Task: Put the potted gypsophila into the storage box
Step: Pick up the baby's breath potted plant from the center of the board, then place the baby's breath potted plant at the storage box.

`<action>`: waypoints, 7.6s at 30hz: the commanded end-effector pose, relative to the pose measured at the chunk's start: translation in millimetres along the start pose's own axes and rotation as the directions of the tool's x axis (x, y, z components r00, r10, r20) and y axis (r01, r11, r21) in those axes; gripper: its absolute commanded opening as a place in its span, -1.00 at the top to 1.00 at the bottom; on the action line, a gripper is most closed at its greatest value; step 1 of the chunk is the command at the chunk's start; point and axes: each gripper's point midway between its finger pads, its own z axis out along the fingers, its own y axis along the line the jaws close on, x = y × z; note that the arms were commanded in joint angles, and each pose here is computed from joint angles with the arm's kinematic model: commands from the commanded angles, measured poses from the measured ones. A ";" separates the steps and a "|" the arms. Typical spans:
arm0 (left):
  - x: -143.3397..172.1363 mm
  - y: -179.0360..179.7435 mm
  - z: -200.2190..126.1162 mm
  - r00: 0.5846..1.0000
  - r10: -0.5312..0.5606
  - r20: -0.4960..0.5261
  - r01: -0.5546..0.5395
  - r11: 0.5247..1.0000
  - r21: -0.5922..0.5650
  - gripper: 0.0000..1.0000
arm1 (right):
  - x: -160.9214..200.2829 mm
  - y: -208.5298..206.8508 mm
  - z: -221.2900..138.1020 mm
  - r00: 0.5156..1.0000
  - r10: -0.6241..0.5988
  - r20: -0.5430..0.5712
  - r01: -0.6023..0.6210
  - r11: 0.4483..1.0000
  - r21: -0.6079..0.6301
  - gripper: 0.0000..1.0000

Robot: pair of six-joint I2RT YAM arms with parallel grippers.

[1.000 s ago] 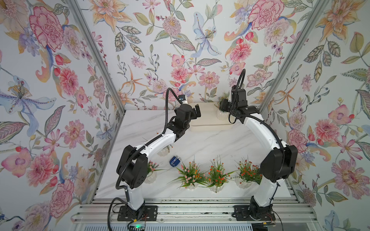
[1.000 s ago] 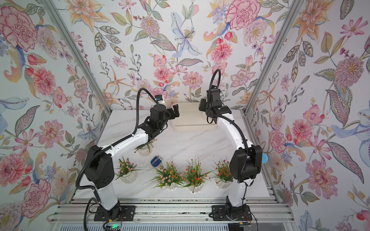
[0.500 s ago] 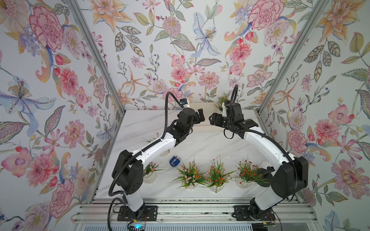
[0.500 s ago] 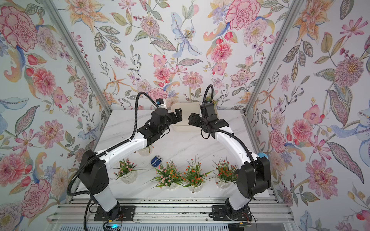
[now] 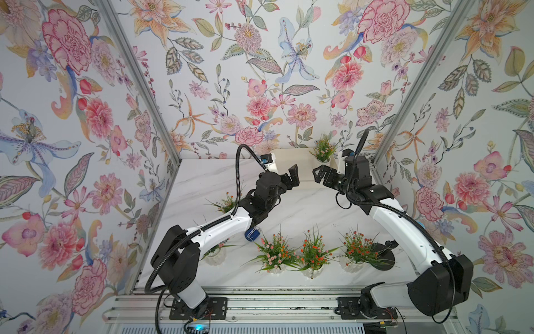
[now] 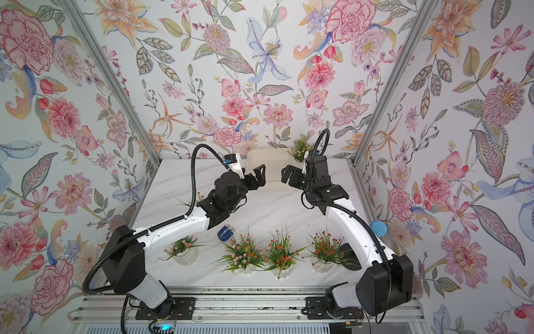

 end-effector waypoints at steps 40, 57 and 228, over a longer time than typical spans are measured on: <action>28.5 372.0 -172.2 0.939 -0.258 -0.226 0.039 0.734 -0.678 -0.99 | 250.1 167.4 166.9 0.815 -0.250 -0.523 0.202 0.968 -0.148 -0.61; 48.5 374.1 -166.7 0.910 -0.253 -0.329 -0.018 0.768 -0.640 -0.99 | 270.4 190.8 172.0 0.818 -0.289 -0.497 0.241 0.957 -0.160 -0.26; -36.3 331.0 -191.3 0.973 -0.218 -0.081 0.077 0.629 -0.774 -0.99 | 42.3 165.7 165.8 0.856 -0.510 -0.091 0.486 0.851 -0.197 -0.46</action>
